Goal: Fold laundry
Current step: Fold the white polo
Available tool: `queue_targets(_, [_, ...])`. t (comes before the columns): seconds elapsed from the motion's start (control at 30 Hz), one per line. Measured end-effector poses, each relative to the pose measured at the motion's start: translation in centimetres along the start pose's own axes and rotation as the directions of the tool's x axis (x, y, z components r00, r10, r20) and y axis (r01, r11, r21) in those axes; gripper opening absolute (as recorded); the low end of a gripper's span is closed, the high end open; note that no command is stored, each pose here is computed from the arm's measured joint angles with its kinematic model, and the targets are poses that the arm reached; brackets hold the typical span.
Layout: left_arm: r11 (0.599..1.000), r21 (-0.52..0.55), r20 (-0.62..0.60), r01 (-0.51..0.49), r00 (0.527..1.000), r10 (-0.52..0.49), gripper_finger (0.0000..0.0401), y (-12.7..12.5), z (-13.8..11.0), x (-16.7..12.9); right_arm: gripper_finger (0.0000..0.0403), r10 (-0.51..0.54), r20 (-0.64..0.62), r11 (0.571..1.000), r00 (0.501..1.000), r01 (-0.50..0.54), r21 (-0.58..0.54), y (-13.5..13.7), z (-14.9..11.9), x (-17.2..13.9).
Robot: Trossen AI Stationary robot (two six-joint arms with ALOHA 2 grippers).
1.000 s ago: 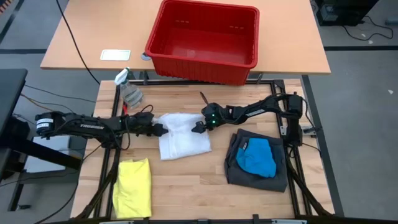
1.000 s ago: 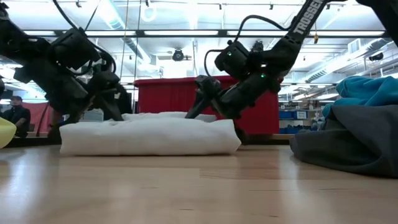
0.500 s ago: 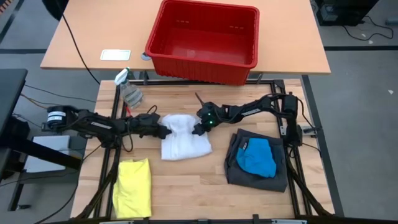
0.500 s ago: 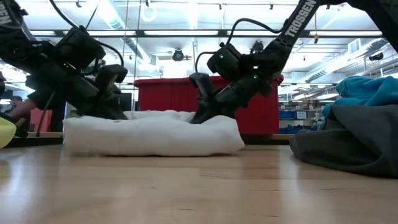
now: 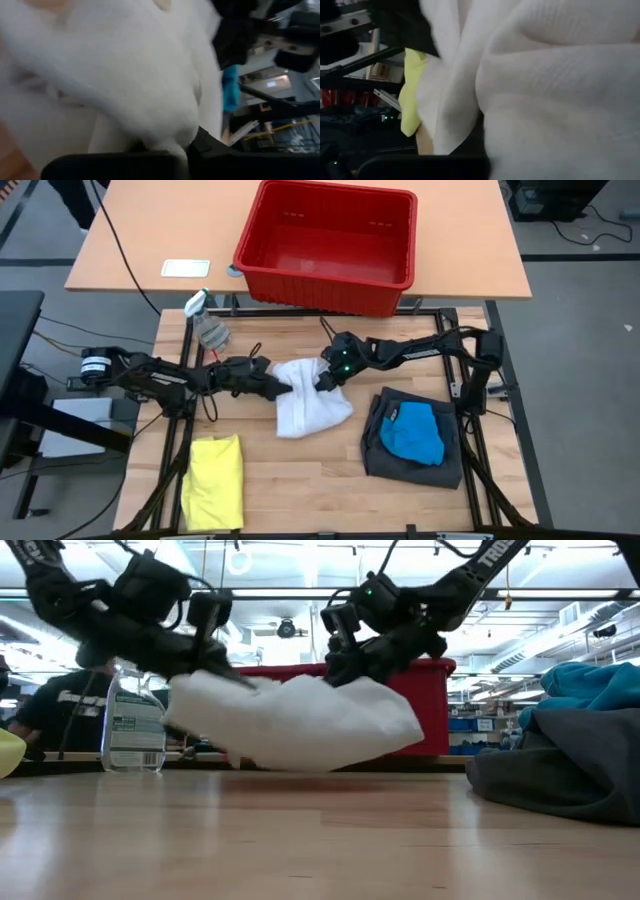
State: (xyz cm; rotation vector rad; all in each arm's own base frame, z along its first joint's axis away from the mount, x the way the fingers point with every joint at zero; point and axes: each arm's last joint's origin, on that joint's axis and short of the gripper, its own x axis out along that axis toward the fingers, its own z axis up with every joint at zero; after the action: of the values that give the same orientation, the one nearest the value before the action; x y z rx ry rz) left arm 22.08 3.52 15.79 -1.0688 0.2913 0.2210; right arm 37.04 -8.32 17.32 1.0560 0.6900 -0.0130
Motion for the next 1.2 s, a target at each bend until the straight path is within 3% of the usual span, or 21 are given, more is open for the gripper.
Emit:
queue_targets(0.13, [0.999,0.033,-0.009,0.023,1.0,-0.023,0.001,-1.7,1.1,0.6,0.0025,-0.037,-0.027,0.999,0.999,0.037,-0.01,0.6,-0.4,-1.1])
queue_targets(0.33, [0.973,0.085,-0.169,-0.216,0.959,0.228,0.001,-0.5,0.1,0.6,0.0025,-0.145,-0.056,0.989,0.988,0.145,-0.008,-0.2,-1.6,-1.1])
queue_targets(0.47, [0.955,0.095,-0.254,-0.279,0.921,0.295,0.001,0.3,-1.5,0.2,0.0025,-0.194,-0.056,0.981,0.979,0.194,-0.005,-0.3,-3.0,-0.4])
queue_targets(0.53, [0.958,0.099,-0.286,-0.267,0.915,0.285,0.001,0.2,-2.3,0.1,0.0048,-0.192,-0.069,0.981,0.979,0.191,-0.017,0.0,-3.6,-0.1])
queue_targets(0.67, [0.967,0.118,-0.365,-0.227,0.895,0.255,0.001,-0.6,-4.1,0.1,0.0138,-0.201,-0.092,0.98,0.975,0.2,-0.025,0.2,-4.2,0.0])
queue_targets(0.83, [0.976,0.144,-0.451,-0.165,0.867,0.213,0.0009,-1.9,-6.5,-0.2,0.0222,-0.179,-0.041,0.984,0.983,0.178,-0.023,0.8,-3.3,-1.2])
queue_targets(0.97, [0.979,0.176,-0.521,-0.104,0.834,0.183,0.0009,-2.9,-8.6,-0.7,0.0241,-0.179,0.026,0.983,0.984,0.18,-0.034,1.5,-2.6,-2.5])
queue_targets(1.13, [0.985,0.173,-0.596,0.015,0.798,0.092,0.0009,-4.6,-11.2,-1.6,0.0238,-0.17,0.084,0.982,0.982,0.176,-0.07,2.5,-2.3,-3.7])
queue_targets(1.2, [0.989,0.147,-0.601,0.016,0.796,0.077,0.0009,-5.0,-12.0,-1.9,0.0238,-0.164,0.096,0.982,0.982,0.172,-0.079,2.7,-2.2,-4.0])
